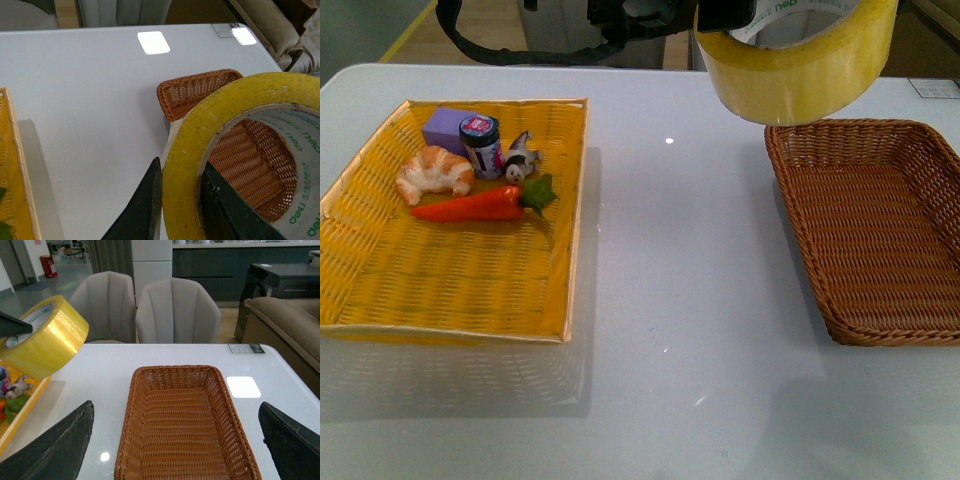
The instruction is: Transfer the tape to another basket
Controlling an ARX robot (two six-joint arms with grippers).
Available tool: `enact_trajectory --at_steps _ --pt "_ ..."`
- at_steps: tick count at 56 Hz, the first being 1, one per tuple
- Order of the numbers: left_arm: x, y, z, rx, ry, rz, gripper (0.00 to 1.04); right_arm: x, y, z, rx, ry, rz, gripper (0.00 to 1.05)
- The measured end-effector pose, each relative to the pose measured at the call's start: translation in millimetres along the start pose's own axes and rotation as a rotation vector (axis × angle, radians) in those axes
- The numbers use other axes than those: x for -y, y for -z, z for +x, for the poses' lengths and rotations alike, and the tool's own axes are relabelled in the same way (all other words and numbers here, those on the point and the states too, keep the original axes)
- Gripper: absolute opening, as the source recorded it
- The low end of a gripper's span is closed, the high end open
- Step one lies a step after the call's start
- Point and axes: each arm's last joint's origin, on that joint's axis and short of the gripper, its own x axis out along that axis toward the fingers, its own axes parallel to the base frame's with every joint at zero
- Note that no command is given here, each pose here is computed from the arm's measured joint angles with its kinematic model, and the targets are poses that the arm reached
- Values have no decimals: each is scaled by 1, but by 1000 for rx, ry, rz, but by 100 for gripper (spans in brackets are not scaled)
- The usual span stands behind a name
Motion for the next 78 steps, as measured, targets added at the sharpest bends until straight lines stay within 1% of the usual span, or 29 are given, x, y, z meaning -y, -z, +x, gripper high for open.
enact_trajectory --at_steps 1,3,4,6,8,10,11,12,17,23,31,40,44,62,76,78 --pt "0 0 0 0 2 0 15 0 0 0 -19 7 12 96" --pt "1 -1 -1 3 11 -4 15 -1 1 1 -178 52 85 96" --pt "1 0 -2 2 12 -6 15 -1 1 1 -228 64 92 96" --pt "2 -1 -3 4 15 -8 15 -3 -1 4 -412 97 173 96" --pt "3 -1 -5 5 18 -10 15 -5 -1 7 -518 108 239 96" --pt "5 -2 -6 6 27 -10 15 -7 -2 13 -574 111 311 96" --pt "5 -1 -6 6 30 -10 15 -8 -2 15 -584 108 318 96" --pt "7 -2 -7 7 34 -11 15 -10 -3 19 -597 99 356 96" --pt "9 -1 -8 7 40 -13 15 -17 -8 36 -580 37 467 96" --pt "12 -2 -9 8 46 -14 15 -28 -14 60 -521 -106 591 96" --pt "14 -1 -12 6 52 -18 15 -42 -20 95 -424 -262 748 96" --pt "14 -1 -12 5 60 -23 15 -50 -30 115 -366 -328 805 96" --pt "14 -1 -12 4 63 -27 15 -54 -33 124 -361 -342 831 96" --pt "15 -2 -14 1 79 -41 15 -64 -12 147 -427 -341 880 96" --pt "15 -5 -18 7 95 -44 15 -71 -15 157 -419 -366 907 96" --pt "15 -4 -18 5 95 -44 15 -72 -15 158 -420 -364 912 94"
